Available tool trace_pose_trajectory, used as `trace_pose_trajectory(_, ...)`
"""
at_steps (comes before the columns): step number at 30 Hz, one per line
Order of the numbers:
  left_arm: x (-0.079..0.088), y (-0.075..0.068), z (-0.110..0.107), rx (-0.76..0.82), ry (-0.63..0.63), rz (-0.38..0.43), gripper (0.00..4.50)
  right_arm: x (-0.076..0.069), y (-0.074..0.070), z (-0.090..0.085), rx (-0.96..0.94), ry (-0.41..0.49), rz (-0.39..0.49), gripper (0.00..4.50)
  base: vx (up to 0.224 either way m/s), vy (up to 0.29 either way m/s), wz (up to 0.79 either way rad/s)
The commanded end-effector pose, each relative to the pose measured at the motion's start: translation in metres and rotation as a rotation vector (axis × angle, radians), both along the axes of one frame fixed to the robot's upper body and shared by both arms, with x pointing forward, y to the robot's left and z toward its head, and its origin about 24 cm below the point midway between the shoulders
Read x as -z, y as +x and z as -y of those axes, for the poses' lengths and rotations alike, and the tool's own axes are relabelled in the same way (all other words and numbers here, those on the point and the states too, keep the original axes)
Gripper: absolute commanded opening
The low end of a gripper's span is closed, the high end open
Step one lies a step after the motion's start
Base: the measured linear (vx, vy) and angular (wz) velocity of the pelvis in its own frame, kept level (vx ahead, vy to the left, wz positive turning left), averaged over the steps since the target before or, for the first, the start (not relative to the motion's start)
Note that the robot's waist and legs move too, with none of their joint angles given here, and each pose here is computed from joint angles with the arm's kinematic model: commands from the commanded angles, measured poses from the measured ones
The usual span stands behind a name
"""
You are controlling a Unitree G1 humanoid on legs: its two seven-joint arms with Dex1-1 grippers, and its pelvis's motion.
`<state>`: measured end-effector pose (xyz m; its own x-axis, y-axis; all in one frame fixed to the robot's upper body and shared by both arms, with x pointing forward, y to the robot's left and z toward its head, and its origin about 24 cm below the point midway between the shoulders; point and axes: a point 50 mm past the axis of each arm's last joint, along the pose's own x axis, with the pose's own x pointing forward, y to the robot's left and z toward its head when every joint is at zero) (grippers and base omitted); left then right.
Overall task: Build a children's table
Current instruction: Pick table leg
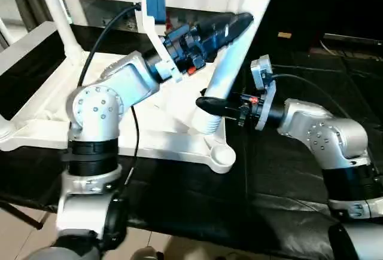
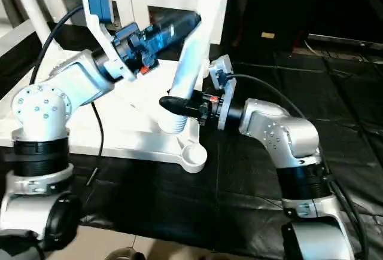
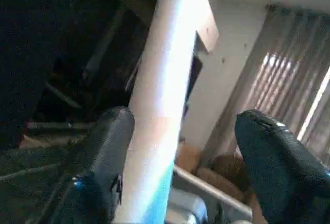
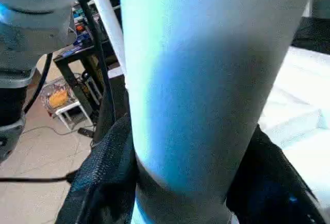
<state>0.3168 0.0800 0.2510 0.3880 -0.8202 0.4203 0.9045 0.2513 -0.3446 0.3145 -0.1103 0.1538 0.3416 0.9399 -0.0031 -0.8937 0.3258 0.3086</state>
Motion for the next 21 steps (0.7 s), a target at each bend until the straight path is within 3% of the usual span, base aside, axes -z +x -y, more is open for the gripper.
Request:
trace_pose_trajectory(1, -0.013, 0.005, -0.009, -0.061, -0.066, 0.019, 3.86, -0.005, 0.003, 0.005, 0.052, 0.007, 0.045, 1.95, 0.0, 0.0, 0.0)
trace_pose_trajectory(5, -0.004, 0.027, -0.032, -0.292, -0.029, -0.061, 4.04, -0.003, 0.003, 0.004, 0.127, -0.025, 0.093, 1.95, 0.0, 0.0, 0.0)
trace_pose_trajectory(7, 0.013, 0.036, -0.037, -0.412, 0.136, -0.073, 4.06, -0.002, 0.001, 0.002, 0.133, -0.043, 0.098, 1.94, 0.0, 0.0, 0.0)
trace_pose_trajectory(8, 0.029, 0.038, -0.035, -0.474, 0.323, -0.042, 4.06, -0.001, -0.001, -0.001, 0.131, -0.051, 0.113, 1.94, 0.0, 0.0, 0.0)
trace_pose_trajectory(9, 0.036, 0.037, -0.031, -0.47, 0.376, -0.038, 4.06, 0.0, -0.002, -0.003, 0.122, -0.064, 0.128, 1.94, 0.0, 0.0, 0.0)
trace_pose_trajectory(12, 0.04, 0.03, -0.018, -0.408, 0.368, -0.036, 4.06, 0.004, -0.003, -0.006, 0.12, -0.086, 0.14, 1.94, 0.0, 0.0, 0.0)
trace_pose_trajectory(17, 0.034, 0.016, 0.007, -0.291, 0.343, 0.031, 4.06, 0.015, -0.002, -0.008, 0.159, -0.142, 0.154, 1.94, 0.0, 0.0, 0.0)
trace_pose_trajectory(21, 0.033, 0.016, 0.008, -0.285, 0.341, 0.039, 4.06, 0.018, -0.001, -0.007, 0.194, -0.157, 0.135, 1.94, 0.0, 0.0, 0.0)
